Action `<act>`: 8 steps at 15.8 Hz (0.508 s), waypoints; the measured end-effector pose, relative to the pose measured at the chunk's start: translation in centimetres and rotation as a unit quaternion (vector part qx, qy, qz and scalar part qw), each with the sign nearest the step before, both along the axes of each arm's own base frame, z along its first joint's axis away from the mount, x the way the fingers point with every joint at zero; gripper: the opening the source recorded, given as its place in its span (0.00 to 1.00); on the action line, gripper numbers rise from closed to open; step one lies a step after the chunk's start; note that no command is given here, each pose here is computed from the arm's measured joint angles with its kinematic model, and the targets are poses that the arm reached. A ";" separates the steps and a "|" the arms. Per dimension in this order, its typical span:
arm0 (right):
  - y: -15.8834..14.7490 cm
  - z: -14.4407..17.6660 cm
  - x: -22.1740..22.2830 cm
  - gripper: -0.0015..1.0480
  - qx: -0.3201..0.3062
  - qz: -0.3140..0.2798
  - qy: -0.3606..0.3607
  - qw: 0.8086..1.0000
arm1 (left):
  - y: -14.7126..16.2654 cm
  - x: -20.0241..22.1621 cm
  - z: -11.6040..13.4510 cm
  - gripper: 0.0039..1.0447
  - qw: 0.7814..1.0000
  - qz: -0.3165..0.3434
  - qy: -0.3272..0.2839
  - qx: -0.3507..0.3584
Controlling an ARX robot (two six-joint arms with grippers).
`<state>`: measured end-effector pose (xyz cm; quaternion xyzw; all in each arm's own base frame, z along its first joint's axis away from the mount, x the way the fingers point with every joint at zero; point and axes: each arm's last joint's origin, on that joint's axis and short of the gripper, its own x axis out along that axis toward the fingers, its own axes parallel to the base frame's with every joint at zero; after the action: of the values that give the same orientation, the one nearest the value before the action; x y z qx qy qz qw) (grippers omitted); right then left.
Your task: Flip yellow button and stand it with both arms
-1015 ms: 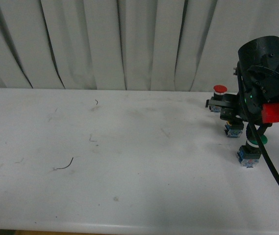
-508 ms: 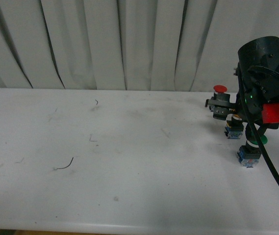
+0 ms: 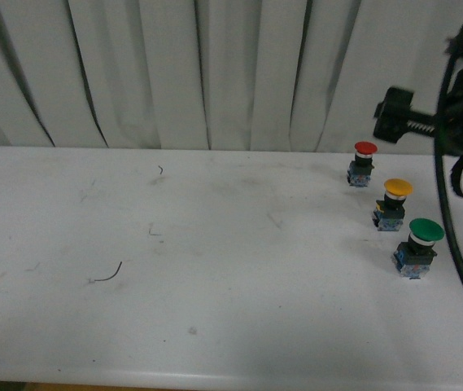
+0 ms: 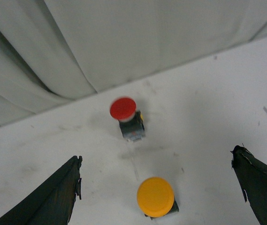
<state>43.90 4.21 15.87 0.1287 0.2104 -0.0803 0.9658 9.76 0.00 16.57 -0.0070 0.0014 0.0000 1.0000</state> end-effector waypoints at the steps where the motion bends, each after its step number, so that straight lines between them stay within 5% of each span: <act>1: -0.6 2.4 -1.9 0.94 0.004 0.011 -0.047 0.999 | 0.0 0.0 0.0 0.94 1.000 0.000 0.000 0.000; 4: -0.5 6.8 -10.1 0.94 -0.013 0.082 -0.154 0.985 | 0.0 0.0 0.0 0.94 1.000 0.000 0.000 0.000; 5: 0.4 7.6 -16.7 0.94 -0.031 0.143 -0.183 0.972 | 0.0 0.0 0.0 0.94 1.000 0.000 0.000 0.000; 8: 1.3 7.3 -25.2 0.68 -0.113 0.107 -0.174 0.972 | 0.0 0.0 0.0 0.94 1.000 0.000 0.000 0.000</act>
<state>18.74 5.54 23.13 0.0069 0.0408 0.0242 0.9989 9.76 0.00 16.58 -0.0070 0.0010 0.0000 1.0000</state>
